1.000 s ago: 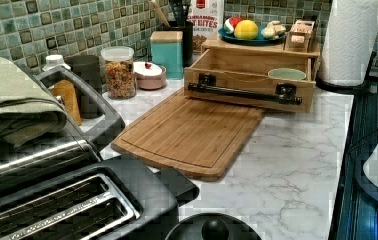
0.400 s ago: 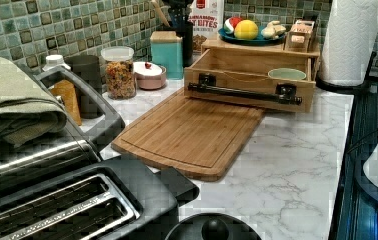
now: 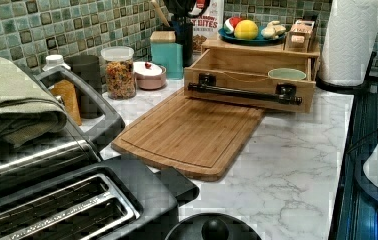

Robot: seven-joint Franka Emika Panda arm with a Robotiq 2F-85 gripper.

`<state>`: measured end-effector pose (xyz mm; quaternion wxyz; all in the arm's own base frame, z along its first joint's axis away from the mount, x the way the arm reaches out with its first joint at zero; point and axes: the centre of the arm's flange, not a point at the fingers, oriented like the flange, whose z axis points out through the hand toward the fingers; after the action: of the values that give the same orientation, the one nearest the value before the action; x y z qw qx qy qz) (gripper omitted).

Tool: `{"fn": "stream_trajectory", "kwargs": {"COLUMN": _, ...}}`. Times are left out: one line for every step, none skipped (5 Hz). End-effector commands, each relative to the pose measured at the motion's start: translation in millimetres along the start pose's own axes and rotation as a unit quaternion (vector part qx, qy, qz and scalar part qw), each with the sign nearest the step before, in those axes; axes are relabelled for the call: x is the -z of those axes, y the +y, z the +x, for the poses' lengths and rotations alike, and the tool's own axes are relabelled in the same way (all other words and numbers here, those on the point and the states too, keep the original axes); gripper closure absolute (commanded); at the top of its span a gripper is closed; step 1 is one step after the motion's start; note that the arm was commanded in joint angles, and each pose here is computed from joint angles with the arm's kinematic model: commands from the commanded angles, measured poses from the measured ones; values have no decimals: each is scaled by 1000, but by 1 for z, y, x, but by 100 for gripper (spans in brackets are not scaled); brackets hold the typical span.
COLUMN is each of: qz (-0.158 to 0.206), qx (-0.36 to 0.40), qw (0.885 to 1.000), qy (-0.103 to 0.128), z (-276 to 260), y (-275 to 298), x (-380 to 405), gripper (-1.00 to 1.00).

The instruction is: Close the drawer.

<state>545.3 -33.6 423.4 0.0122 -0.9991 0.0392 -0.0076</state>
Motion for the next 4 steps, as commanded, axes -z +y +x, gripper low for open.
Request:
{"fn": "stream_trajectory", "kwargs": {"qz": -47, "qx": 140, "qw": 989, "qy": 21, "z": -63, "y": -78, "x": -42, "gripper": 100}}
{"fn": "stream_trajectory", "kwargs": {"qz": -55, "qx": 157, "qw": 986, "qy": 23, "z": -79, "y": -83, "x": -57, "gripper": 100}}
{"fn": "stream_trajectory", "kwargs": {"qz": -59, "qx": 164, "qw": 985, "qy": 12, "z": -86, "y": -73, "x": -79, "gripper": 100}}
{"fn": "stream_trajectory", "kwargs": {"qz": -72, "qx": 162, "qw": 984, "qy": 10, "z": -95, "y": -63, "x": -102, "gripper": 100}}
